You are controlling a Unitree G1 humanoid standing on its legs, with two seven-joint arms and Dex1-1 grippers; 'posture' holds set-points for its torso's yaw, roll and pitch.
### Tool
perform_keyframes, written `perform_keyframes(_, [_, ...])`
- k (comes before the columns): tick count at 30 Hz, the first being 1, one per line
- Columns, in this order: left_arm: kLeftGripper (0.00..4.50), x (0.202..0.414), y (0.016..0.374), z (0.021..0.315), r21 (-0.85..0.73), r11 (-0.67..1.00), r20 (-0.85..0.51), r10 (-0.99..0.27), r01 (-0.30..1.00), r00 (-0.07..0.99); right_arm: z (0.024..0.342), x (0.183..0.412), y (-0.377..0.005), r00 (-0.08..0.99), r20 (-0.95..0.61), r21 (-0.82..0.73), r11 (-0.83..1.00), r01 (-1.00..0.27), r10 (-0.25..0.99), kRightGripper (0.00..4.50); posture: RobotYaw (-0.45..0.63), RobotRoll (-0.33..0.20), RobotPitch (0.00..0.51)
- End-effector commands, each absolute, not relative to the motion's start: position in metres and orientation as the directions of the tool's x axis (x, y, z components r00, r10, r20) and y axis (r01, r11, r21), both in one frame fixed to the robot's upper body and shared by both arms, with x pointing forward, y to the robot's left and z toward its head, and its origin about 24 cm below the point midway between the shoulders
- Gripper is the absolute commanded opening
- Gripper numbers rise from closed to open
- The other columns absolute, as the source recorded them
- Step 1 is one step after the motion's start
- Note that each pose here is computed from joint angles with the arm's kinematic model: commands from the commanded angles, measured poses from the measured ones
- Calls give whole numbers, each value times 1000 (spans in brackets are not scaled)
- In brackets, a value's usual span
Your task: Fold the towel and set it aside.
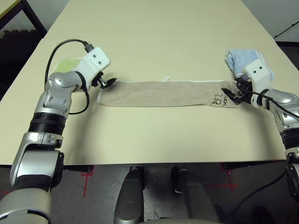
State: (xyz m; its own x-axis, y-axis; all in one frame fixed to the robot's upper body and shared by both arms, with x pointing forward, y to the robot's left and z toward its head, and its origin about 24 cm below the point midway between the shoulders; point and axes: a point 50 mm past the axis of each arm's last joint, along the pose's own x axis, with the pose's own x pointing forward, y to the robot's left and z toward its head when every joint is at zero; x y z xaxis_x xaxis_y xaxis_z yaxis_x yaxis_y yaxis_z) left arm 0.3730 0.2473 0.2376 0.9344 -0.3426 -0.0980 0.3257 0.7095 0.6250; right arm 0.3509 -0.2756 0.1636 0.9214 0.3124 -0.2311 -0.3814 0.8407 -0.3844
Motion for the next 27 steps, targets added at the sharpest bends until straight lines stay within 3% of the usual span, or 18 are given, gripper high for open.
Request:
perform_keyframes(1, [4476,369,248,253,492,801,-13,-386,342,922,190,348,-276,937,-118,-398,848,-349,330,4463,140,0,234])
perform_keyframes(5, [4476,358,239,264,352,825,30,-482,443,876,205,342,-263,923,-34,-347,861,-372,384,4463,143,0,224])
perform_keyframes(8, [4476,346,225,262,239,782,11,-595,576,803,205,332,-244,882,-7,-273,848,-455,471,4463,143,0,221])
perform_keyframes(14, [4476,324,210,225,188,669,-194,-693,719,695,185,314,-222,834,-53,-163,819,-550,549,4463,142,0,220])
perform_keyframes(18, [4476,321,206,199,249,648,-296,-657,720,693,168,307,-211,819,-108,-106,813,-573,563,4463,141,0,220])
perform_keyframes(27, [4476,326,205,173,302,666,-351,-588,683,729,122,302,-222,833,-301,-54,863,-501,465,4463,144,0,220])
